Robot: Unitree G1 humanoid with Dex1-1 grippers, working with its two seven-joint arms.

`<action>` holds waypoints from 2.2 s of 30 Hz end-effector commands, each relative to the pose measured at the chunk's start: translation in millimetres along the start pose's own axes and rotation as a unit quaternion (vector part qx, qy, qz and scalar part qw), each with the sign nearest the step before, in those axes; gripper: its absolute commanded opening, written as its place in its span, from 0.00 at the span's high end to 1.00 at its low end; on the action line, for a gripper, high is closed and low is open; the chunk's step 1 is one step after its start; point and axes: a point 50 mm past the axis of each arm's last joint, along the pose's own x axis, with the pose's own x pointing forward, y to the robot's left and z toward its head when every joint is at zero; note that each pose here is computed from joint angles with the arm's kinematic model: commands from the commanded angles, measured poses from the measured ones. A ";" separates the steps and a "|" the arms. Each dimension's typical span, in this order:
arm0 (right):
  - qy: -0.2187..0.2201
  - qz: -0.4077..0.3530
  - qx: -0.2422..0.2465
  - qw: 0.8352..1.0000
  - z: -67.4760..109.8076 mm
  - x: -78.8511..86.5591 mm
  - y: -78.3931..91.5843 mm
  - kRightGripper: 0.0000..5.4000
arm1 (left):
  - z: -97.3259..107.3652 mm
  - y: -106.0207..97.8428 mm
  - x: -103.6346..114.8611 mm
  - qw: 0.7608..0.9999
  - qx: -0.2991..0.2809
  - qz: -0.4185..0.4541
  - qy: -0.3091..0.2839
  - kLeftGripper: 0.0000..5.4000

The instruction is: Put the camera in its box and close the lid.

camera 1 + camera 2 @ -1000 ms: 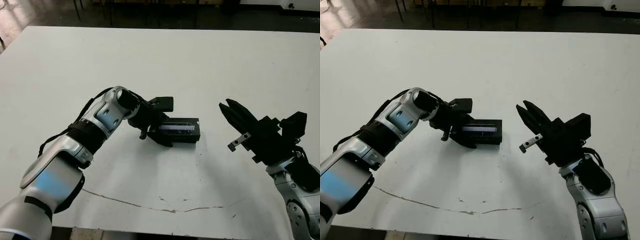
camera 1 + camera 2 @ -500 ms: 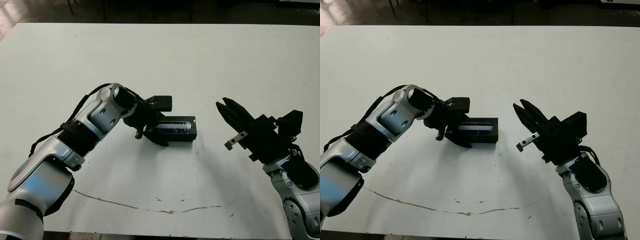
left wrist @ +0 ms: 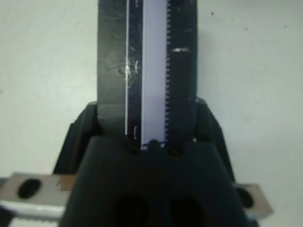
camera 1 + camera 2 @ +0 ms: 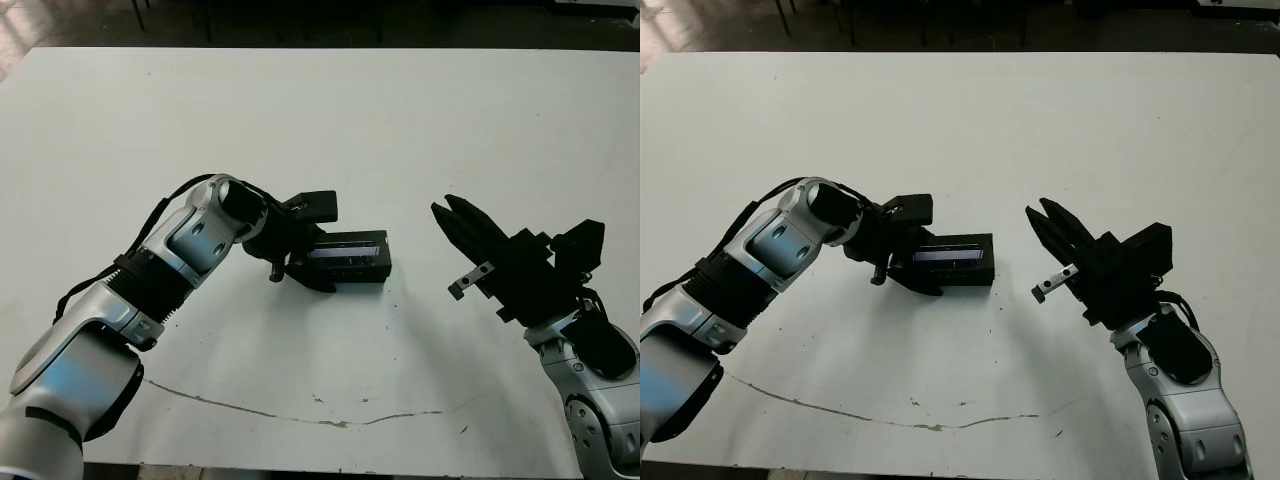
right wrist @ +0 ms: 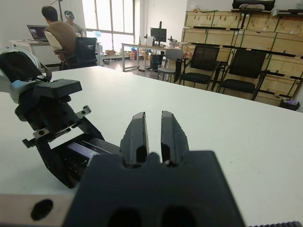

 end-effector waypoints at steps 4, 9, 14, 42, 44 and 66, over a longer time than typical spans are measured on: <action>0.008 -0.002 -0.001 1.000 -3.2 -1.3 -0.1 1.00 | -50.7 -27.0 24.2 0.997 -0.013 -0.043 0.060 0.27; 0.010 -0.002 -0.001 1.000 -3.5 -1.4 -0.7 1.00 | -45.5 -24.5 25.7 0.998 -0.008 -0.044 0.046 0.07; 0.012 -0.002 0.002 1.000 -3.4 -1.6 -0.5 1.00 | -35.1 -22.2 29.4 0.998 0.002 -0.035 0.055 0.00; 0.008 -0.001 0.000 1.000 -4.5 -1.8 -2.3 1.00 | -62.1 -26.6 -63.4 0.986 -0.013 0.125 -0.109 0.00; 0.010 -0.001 0.002 1.000 -4.5 -1.8 -2.8 1.00 | -65.3 -30.5 -65.1 0.986 -0.018 0.122 -0.108 0.00; 0.008 0.003 -0.005 1.000 -4.8 -0.2 -6.1 1.00 | -82.1 -35.8 -43.8 0.977 -0.057 0.123 -0.164 0.00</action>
